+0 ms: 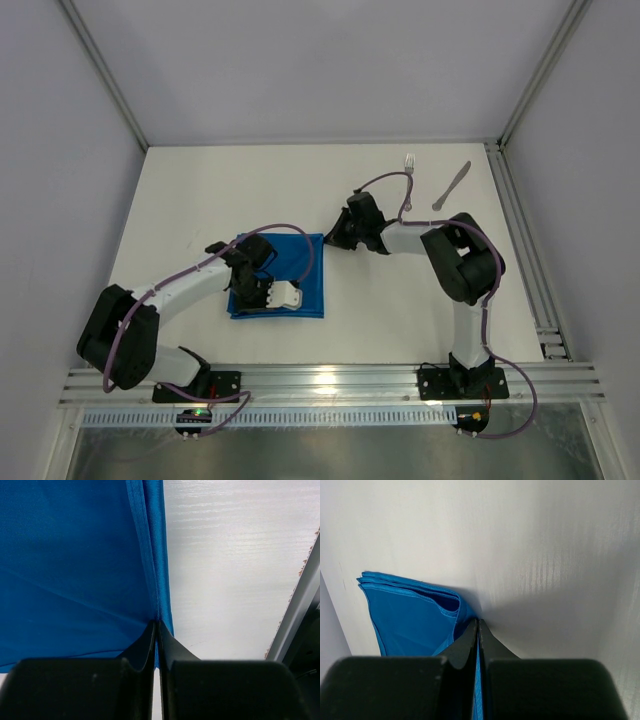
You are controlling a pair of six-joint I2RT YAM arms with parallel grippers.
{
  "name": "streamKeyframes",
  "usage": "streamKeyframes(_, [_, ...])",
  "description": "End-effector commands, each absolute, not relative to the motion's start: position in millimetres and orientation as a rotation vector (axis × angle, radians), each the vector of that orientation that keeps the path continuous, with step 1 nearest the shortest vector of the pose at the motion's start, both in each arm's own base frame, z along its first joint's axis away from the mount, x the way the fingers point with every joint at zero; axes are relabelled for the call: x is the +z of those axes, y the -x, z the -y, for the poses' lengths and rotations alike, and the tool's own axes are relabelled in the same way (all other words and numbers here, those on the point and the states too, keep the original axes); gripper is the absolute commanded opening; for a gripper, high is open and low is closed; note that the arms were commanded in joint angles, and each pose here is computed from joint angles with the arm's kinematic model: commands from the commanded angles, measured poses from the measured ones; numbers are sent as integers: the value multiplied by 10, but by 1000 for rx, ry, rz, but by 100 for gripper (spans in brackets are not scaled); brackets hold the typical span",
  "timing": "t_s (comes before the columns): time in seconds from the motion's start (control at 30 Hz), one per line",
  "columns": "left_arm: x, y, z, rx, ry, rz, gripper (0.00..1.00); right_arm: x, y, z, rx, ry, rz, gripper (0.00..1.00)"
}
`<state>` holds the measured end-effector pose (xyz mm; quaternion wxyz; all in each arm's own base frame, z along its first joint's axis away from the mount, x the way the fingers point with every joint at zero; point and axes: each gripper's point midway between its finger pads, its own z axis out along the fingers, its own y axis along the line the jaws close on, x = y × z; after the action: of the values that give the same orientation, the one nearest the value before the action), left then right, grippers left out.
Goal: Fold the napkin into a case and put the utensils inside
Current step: Pick up the upper triangle-folded napkin from the center of the board.
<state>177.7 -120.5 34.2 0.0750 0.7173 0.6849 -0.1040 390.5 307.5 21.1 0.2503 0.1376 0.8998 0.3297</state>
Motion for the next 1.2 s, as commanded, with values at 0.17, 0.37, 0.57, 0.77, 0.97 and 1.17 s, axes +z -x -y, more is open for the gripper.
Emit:
streamKeyframes(0.17, [334,-1763,1248,-336,-2128,-2060,2,858,-3821,-3030,920,-198,-2364,31])
streamKeyframes(0.37, [356,-1727,1254,-357,-2127,-2057,2,950,-3440,-2835,879,-60,-2420,51])
streamKeyframes(0.57, [359,-1691,1227,-354,-2129,-2053,4,970,-2804,-2830,873,-12,-2435,56])
streamKeyframes(0.77, [358,-1651,1223,-370,-2136,-2045,4,1383,-2233,-3405,882,516,-2092,57])
streamKeyframes(0.97, [397,-1641,1258,-390,-2116,-2037,4,1510,-1859,-3497,949,856,-1662,57])
streamKeyframes(1.17, [374,-1621,1230,-385,-2120,-2040,4,1162,-1589,-3537,725,1199,-1506,57])
